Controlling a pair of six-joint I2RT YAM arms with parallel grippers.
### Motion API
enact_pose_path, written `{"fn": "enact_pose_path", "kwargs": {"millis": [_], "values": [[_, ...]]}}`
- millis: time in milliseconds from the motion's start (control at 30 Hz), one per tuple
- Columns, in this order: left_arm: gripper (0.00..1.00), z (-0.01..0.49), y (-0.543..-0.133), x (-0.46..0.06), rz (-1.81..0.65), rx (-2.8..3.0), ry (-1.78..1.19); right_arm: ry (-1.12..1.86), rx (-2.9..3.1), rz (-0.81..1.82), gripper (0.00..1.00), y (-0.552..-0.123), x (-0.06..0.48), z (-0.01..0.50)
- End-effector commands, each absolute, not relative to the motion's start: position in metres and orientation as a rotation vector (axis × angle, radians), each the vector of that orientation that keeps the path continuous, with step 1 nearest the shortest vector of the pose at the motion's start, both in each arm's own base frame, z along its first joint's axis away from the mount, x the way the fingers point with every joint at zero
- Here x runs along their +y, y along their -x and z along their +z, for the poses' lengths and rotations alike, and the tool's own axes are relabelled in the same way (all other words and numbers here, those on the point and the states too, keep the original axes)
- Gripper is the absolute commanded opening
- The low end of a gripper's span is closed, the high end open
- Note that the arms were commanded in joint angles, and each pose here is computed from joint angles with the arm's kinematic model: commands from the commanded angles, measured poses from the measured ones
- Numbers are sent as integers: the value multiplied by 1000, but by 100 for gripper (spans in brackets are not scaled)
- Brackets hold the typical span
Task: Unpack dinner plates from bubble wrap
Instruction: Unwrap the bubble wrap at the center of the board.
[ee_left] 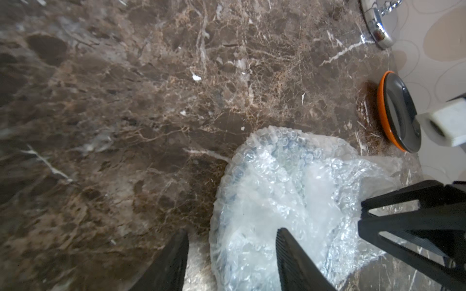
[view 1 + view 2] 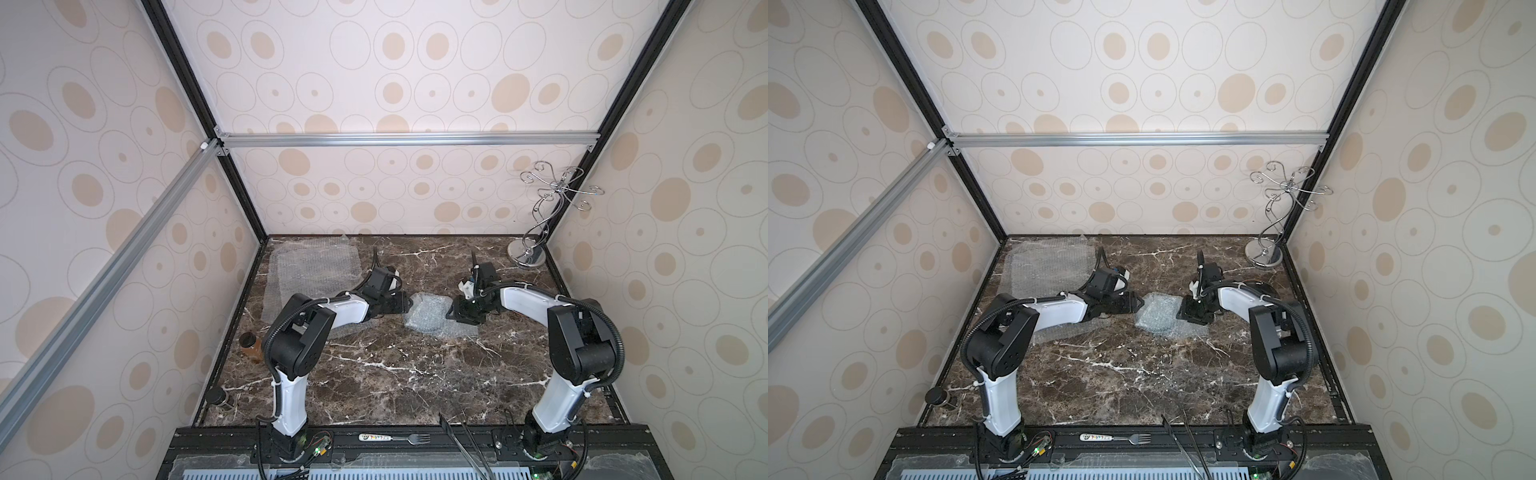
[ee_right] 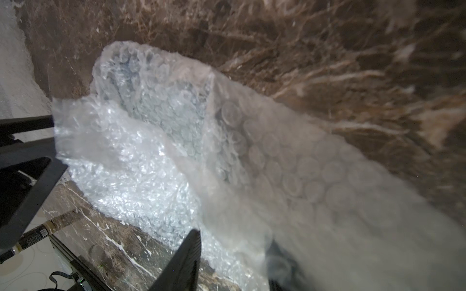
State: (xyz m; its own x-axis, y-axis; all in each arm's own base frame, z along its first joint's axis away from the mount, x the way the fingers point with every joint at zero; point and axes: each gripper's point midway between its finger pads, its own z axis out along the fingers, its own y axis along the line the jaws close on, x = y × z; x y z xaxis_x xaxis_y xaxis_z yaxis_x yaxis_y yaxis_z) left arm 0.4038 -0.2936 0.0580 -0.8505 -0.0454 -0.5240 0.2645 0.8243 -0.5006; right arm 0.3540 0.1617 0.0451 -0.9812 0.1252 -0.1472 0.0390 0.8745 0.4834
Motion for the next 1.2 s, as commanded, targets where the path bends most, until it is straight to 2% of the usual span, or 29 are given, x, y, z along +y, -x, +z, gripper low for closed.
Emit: {"fn": "enact_pose_path", "kwargs": {"millis": [0,167,400,1167], "values": [[63,99,-408,-295,-807,2393,-214,-120,2859,753,45,-357,164,54],[70,115,-395,-301,-871,2364,-293,-100,2867,752,45,-362,165,56],[78,111,-382,-315,-957,2361,-420,-97,2885,753,45,-373,168,47],[80,87,-392,-345,-961,2383,-499,-71,2885,745,45,-402,173,50]]}}
